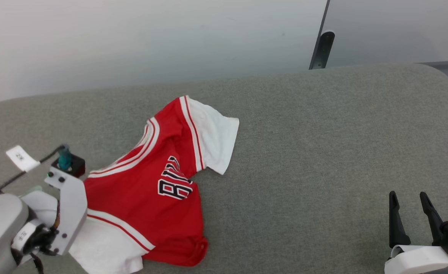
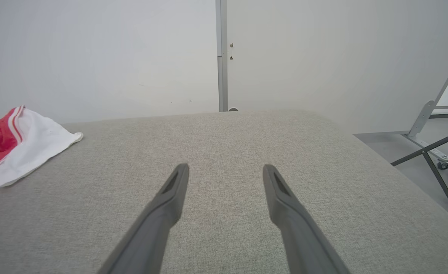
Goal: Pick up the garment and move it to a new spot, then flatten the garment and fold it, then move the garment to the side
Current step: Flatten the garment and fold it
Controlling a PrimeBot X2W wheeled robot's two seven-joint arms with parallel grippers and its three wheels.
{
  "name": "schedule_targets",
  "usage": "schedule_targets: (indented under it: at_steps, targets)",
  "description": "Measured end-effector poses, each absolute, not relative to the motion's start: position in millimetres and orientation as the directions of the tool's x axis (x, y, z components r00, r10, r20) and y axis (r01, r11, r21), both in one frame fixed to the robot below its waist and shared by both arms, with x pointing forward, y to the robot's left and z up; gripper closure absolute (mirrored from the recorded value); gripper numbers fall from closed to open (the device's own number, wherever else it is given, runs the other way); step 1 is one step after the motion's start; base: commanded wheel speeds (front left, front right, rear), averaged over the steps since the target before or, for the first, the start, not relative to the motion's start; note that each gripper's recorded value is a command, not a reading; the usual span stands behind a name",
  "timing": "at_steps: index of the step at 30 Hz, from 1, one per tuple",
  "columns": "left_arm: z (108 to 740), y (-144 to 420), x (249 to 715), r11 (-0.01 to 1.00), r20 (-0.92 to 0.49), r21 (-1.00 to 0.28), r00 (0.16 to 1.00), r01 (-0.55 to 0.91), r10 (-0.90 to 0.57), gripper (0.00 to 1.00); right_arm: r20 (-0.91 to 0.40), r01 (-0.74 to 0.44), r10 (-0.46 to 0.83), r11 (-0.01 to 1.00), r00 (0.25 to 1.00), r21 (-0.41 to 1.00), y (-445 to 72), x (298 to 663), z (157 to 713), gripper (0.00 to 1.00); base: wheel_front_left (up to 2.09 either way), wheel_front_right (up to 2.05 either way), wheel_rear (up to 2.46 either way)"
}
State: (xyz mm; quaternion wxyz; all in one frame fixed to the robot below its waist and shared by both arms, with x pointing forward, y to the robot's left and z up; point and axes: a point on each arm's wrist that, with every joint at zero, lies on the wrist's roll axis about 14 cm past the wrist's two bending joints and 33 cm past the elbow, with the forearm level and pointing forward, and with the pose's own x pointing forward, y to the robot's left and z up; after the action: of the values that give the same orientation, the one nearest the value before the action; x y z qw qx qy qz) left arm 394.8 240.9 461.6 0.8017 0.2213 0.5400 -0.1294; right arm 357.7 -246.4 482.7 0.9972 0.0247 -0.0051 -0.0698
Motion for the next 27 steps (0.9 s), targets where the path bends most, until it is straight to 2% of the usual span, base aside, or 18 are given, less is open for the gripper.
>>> schedule_targets:
  at_steps: [8,11,12,13,18,27]
  targets:
    - [432.0,236.3,402.2,0.874,-0.923,0.172,0.383,0.454,-0.018,1.00,0.000,0.135,-0.136,0.990,0.991,0.049,-245.0,357.0,480.8,0.00,0.00,0.00,0.00]
    - [429.2,231.0,406.0,0.894,-0.914,0.142,0.403,0.426,-0.047,0.56,0.003,0.132,-0.133,0.990,0.991,0.051,-244.0,355.9,481.7,0.00,0.00,0.00,0.00]
    - [429.3,230.6,406.5,0.900,-0.910,0.136,0.411,0.414,-0.051,0.19,0.005,0.131,-0.132,0.990,0.991,0.052,-243.6,355.3,482.3,0.00,0.00,0.00,0.00]
    - [431.4,229.4,408.3,0.903,-0.901,0.136,0.429,0.407,-0.058,0.00,0.008,0.130,-0.130,0.990,0.991,0.053,-243.1,354.6,483.1,0.00,0.00,0.00,0.00]
    - [448.2,222.9,412.6,0.925,-0.845,0.111,0.525,0.364,-0.106,0.00,0.022,0.105,-0.107,0.993,0.994,0.056,-234.9,349.1,487.5,0.00,0.00,0.00,0.00]
    - [493.5,209.7,412.3,0.953,-0.636,0.060,0.747,0.298,-0.193,0.00,0.074,0.021,-0.024,0.999,0.997,0.050,-208.9,356.4,503.8,0.00,0.00,0.00,0.00]
